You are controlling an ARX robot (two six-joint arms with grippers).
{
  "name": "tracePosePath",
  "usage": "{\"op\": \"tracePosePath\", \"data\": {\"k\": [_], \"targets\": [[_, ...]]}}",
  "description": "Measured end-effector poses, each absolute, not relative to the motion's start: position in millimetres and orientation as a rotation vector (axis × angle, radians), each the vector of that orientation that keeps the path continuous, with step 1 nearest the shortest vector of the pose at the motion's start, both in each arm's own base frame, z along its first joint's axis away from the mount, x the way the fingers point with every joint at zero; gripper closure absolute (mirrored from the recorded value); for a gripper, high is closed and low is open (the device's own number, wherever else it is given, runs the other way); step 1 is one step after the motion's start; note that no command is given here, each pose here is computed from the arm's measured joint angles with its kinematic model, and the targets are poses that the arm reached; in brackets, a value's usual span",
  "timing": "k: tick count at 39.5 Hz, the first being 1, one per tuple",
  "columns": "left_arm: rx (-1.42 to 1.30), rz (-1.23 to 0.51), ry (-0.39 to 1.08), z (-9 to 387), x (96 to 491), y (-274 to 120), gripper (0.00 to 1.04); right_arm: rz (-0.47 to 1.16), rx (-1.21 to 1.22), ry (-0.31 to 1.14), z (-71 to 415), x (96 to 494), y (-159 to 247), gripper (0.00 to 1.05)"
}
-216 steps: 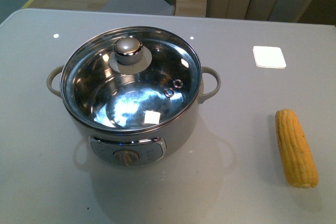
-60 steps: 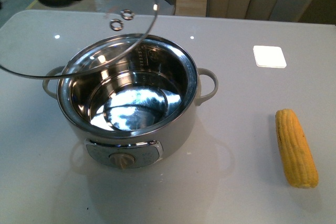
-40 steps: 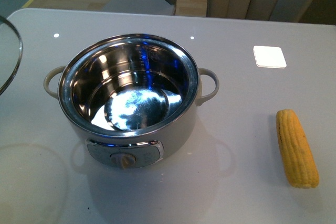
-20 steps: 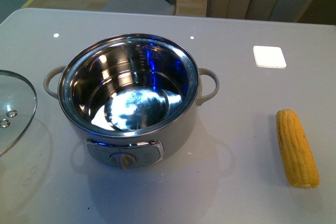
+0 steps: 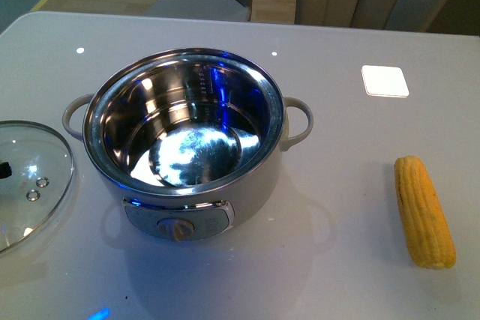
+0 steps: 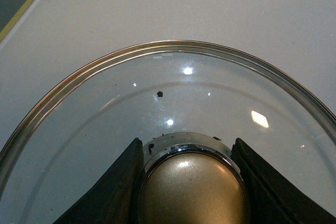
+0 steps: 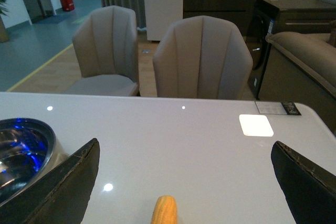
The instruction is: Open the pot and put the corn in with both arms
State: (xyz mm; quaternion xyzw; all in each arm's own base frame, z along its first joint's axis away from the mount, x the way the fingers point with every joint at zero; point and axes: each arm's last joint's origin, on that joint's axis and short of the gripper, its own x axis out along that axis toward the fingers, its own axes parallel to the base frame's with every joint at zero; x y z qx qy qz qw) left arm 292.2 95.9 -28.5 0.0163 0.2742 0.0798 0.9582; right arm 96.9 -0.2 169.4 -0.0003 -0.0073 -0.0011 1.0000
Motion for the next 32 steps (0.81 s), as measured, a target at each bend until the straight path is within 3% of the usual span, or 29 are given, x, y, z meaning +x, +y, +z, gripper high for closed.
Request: {"op": "tracePosePath", "data": {"k": [23,32], "targets": [[-0.015,0.143,0.518,-51.5,293.0,98.6,0.59,-0.002,-0.001,-0.015,169.4,96.9,-0.2,0.09],[0.003,0.156,0.524,-47.7,291.0,101.6,0.24,-0.002,-0.001,-0.015,169.4,96.9,-0.2,0.09]]}}
